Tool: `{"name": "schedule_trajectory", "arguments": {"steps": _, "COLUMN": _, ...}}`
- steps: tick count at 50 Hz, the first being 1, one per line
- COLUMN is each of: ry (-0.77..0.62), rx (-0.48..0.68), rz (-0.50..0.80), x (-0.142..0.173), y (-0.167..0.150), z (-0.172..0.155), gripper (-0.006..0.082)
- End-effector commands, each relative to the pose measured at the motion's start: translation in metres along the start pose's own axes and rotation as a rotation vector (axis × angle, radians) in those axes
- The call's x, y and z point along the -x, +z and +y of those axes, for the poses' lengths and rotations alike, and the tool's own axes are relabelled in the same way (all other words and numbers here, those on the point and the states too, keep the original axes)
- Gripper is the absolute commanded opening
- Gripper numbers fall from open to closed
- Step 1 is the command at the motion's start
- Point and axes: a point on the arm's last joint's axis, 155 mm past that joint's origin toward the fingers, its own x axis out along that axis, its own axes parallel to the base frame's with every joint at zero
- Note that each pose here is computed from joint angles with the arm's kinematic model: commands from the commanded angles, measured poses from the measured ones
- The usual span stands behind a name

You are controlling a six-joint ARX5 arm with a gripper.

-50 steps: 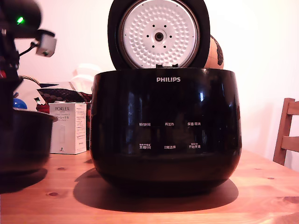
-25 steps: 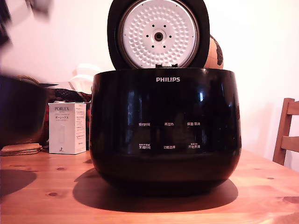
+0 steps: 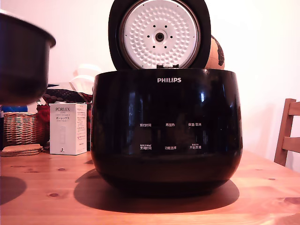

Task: Pick up the metallic pot next to the rice cooker

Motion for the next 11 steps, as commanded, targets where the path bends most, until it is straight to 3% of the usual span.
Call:
{"name": "schedule_trajectory", "arguments": {"steps": 1, "ry": 0.062, "rx": -0.007, "rz": -0.054, "x": 0.0160, "y": 0.0078, "z": 0.0093, "gripper": -0.0024}}
{"name": "schedule_trajectory", "arguments": {"steps": 11, "ry": 0.064, "rx": -0.007, "rz": -0.057, "x": 0.0158, "y": 0.0088, "z": 0.0102, "gripper": -0.0024}}
